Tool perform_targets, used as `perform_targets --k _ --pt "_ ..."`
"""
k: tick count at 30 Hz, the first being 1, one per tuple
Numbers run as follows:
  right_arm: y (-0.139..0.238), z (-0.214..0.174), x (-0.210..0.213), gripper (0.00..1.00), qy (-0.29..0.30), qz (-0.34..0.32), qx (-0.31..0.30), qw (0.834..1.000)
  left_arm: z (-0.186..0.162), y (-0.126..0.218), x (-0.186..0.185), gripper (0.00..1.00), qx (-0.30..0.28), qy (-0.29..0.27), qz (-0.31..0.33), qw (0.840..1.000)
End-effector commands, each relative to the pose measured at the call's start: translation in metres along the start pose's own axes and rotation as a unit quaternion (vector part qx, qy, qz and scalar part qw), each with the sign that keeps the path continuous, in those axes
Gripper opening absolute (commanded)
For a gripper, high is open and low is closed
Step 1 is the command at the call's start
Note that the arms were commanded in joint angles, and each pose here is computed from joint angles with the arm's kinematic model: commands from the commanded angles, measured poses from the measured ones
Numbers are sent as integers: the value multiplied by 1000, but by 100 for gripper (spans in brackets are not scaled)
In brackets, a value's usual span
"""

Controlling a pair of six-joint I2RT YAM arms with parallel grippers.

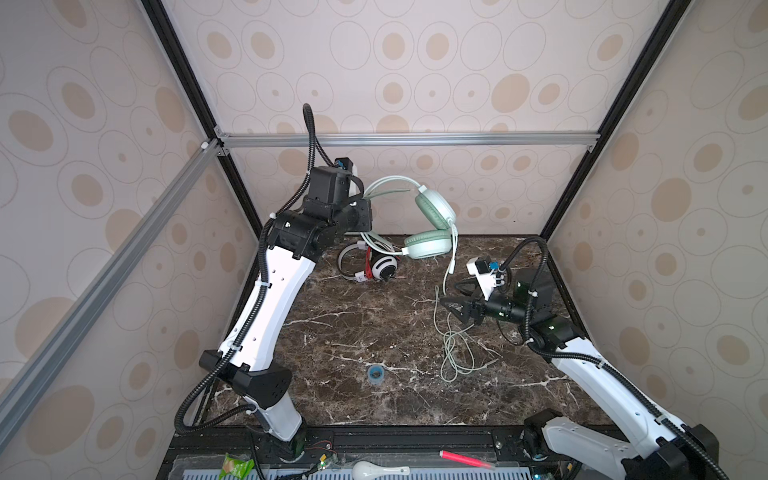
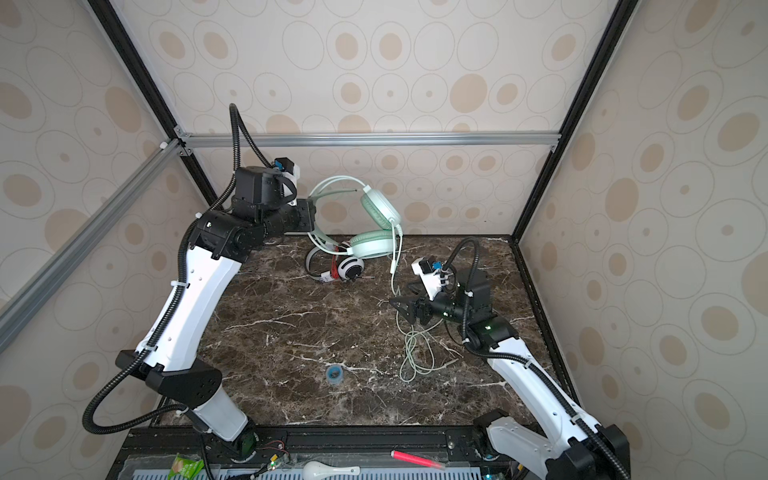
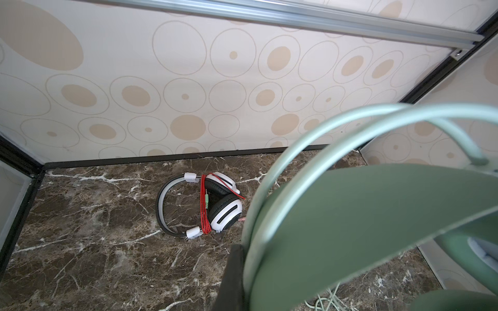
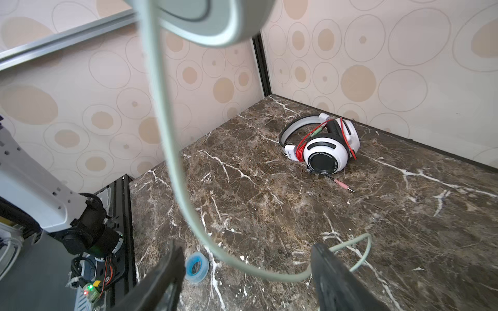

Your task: Wrap the headphones

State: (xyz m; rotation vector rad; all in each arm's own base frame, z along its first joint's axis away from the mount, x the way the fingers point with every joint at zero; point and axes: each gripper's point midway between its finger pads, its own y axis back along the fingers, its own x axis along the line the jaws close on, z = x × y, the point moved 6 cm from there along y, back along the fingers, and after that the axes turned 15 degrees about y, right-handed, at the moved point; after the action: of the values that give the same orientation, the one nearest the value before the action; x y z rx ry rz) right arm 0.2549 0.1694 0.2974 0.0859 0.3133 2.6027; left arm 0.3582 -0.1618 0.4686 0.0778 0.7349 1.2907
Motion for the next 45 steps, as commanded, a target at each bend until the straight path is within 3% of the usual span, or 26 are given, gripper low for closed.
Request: perform_targets --k 1,16,29,33,40,42,45 --pt "-6 3 -5 74 3 5 -23 1000 25 36 -18 0 -53 30 -67 996" --pt "-37 -16 -25 71 -29 8 -32 999 33 71 -27 0 -67 76 -119 988" --pt "-68 -50 -47 71 -61 0 -17 998 35 74 -27 0 -74 96 -129 984" --pt "-75 -64 -50 69 -73 -2 -7 997 37 74 -24 0 -77 100 -126 984" --pt "-82 -85 -52 54 -91 -3 10 996 39 71 -19 0 -79 109 -129 982" --pt "-84 -90 -53 55 -97 -4 10 995 39 68 -17 0 -77 110 -128 983" --pt "-88 -96 -55 65 -104 -5 10 995 40 66 -15 0 -74 112 -130 982"
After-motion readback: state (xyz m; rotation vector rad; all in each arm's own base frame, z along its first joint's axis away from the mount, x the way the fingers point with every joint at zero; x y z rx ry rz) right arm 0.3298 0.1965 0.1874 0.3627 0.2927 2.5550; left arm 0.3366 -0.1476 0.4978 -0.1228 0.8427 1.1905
